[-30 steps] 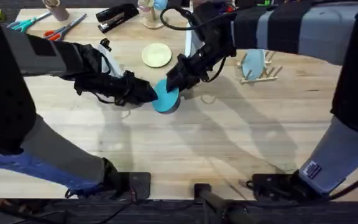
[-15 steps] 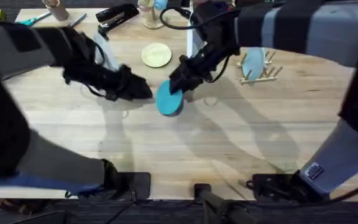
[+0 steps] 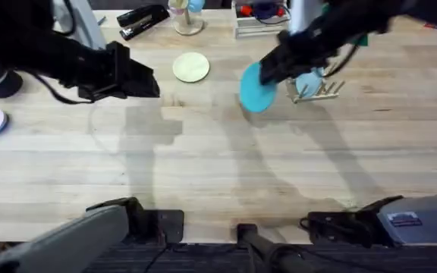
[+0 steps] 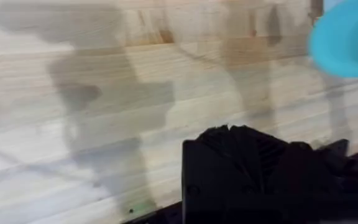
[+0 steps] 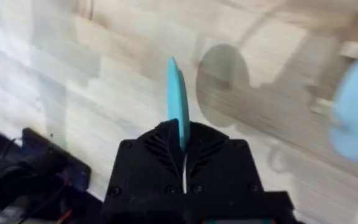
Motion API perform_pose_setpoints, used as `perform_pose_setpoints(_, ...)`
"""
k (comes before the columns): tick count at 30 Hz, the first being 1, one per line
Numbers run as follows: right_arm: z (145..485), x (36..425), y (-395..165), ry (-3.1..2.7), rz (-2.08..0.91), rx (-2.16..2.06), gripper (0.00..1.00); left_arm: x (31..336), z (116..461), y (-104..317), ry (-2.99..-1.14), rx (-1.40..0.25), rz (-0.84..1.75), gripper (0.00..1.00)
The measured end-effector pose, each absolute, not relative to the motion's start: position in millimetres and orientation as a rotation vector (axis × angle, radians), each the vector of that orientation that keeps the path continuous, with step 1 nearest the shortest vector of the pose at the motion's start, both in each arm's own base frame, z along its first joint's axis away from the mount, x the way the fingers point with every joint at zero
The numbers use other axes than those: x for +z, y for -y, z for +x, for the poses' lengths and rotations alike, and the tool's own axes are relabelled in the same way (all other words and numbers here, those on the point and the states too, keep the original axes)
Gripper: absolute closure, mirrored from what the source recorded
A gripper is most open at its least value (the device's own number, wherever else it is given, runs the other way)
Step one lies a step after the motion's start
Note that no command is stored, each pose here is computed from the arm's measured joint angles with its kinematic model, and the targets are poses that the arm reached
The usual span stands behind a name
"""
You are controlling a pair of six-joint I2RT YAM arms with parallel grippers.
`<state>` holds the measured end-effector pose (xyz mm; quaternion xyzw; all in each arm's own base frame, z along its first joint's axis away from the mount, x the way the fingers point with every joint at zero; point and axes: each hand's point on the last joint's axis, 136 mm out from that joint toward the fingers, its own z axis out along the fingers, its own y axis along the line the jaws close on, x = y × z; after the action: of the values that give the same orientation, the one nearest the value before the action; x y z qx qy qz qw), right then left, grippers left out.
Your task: Pick up the plates from the table one by one and place each into a slot on the dish rack.
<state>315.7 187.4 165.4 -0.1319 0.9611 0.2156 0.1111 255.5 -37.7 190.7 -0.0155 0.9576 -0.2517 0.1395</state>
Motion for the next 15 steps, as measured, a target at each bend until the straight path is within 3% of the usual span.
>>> perform_pose_setpoints(8,318,221,-114,-2.669,-0.246,0.431,0.971,209,231,25,-2.762,-0.545,-0.041,0.961)
perform_pose_setpoints(15,306,241,-57,-2.626,-0.178,0.2,0.971,209,222,15,-2.783,-0.444,-0.052,0.961)
